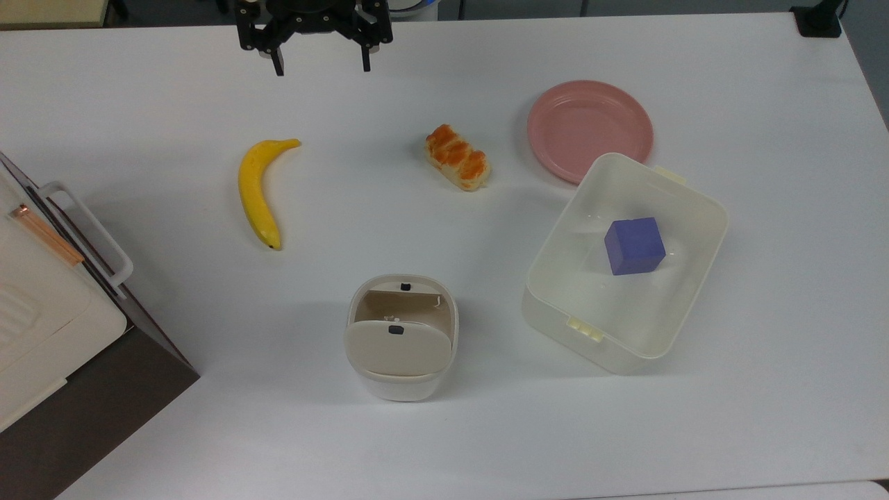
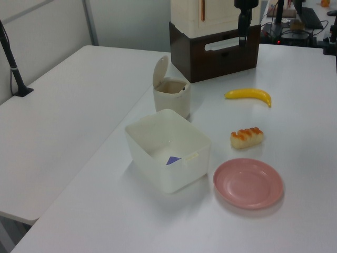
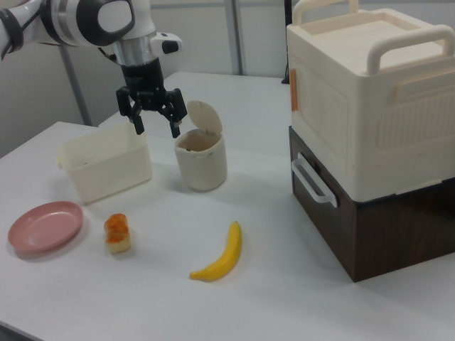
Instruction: Close the trash can
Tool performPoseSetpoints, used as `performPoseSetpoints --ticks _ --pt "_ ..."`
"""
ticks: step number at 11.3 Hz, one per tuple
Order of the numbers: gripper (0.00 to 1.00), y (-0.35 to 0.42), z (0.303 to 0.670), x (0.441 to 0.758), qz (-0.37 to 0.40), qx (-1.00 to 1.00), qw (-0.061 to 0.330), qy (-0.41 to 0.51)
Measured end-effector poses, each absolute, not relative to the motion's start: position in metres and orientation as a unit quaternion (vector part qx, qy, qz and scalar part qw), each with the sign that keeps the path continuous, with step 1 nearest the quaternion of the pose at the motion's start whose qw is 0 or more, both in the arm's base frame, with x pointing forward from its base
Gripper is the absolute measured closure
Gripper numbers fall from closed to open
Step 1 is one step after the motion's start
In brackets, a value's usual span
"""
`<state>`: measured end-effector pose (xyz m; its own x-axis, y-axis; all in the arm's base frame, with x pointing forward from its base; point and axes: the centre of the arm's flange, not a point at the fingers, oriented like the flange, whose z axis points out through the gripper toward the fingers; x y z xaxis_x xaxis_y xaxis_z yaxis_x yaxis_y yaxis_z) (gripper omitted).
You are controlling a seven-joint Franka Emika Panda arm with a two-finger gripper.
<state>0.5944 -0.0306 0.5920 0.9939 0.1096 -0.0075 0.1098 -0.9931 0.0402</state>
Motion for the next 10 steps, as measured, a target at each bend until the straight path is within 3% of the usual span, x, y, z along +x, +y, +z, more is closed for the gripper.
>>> performPoseSetpoints --ticks 9,10 --pt "0.00 -0.0312 0.5916 0.5978 0.006 0.999 0.020 0.039" --pt "0.05 -0.0312 0.5913 0.5987 0.008 0.999 0.020 0.039"
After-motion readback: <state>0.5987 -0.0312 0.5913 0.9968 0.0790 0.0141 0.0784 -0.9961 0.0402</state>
